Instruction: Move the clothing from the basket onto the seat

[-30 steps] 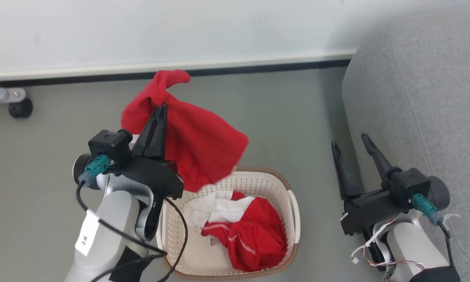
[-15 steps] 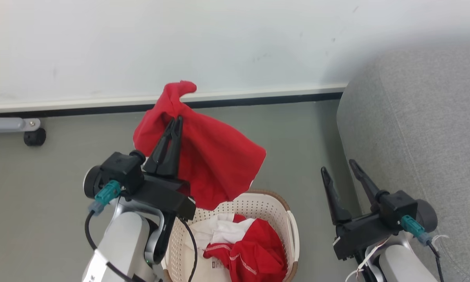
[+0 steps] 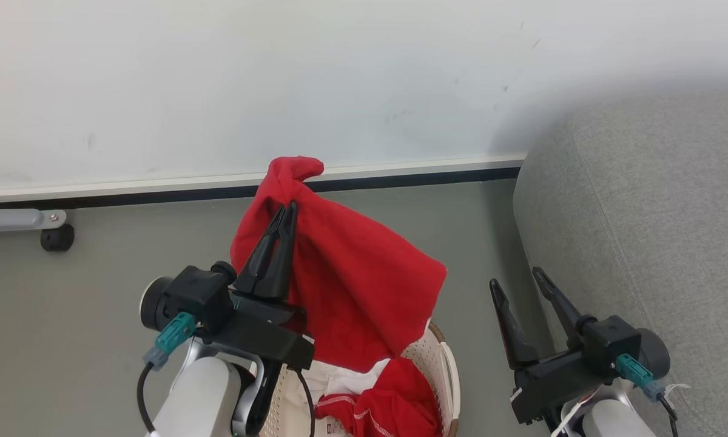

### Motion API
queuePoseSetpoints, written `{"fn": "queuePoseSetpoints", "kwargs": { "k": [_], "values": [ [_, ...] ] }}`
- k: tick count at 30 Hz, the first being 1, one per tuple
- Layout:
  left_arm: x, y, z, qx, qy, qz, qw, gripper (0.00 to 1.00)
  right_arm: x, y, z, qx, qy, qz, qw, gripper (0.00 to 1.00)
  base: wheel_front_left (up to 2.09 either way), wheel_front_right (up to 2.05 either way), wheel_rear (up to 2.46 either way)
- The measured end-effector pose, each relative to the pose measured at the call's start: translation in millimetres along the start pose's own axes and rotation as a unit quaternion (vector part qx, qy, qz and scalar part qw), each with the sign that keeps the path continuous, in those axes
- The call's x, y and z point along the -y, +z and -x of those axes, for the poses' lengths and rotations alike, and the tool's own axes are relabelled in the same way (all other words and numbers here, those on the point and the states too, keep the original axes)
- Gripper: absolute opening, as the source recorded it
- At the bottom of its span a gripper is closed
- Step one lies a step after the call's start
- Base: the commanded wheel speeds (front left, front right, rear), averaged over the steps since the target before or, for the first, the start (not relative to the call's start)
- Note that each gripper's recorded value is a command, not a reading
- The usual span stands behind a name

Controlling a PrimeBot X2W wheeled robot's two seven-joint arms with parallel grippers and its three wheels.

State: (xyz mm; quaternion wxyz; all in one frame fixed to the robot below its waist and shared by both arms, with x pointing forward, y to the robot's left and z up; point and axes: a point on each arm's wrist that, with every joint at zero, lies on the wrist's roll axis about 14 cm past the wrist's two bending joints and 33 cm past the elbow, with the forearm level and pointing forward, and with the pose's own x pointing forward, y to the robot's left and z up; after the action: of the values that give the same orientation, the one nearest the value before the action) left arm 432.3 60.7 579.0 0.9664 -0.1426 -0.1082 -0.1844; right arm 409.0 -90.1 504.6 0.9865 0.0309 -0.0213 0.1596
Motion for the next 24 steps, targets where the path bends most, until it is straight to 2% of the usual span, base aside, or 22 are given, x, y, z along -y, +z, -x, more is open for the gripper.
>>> {"fn": "queuePoseSetpoints", "kwargs": {
  "k": [11, 16, 24],
  "values": [
    [4, 8, 2, 0.01, -0.003, -0.006, 1.0, 0.0, -20, 13, -2, 0.02, 0.031, -0.005, 0.999, 1.0, 0.0, 0.0, 0.0],
    [5, 8, 4, 0.007, -0.004, -0.006, 1.0, 0.0, -53, 26, -4, 0.042, 0.08, -0.015, 0.996, 1.0, 0.0, 0.0, 0.0],
    [9, 8, 3, 0.001, -0.01, -0.01, 1.0, 0.0, -114, 45, -4, 0.065, 0.182, -0.012, 0.981, 1.0, 0.0, 0.0, 0.0]
  ]
}}
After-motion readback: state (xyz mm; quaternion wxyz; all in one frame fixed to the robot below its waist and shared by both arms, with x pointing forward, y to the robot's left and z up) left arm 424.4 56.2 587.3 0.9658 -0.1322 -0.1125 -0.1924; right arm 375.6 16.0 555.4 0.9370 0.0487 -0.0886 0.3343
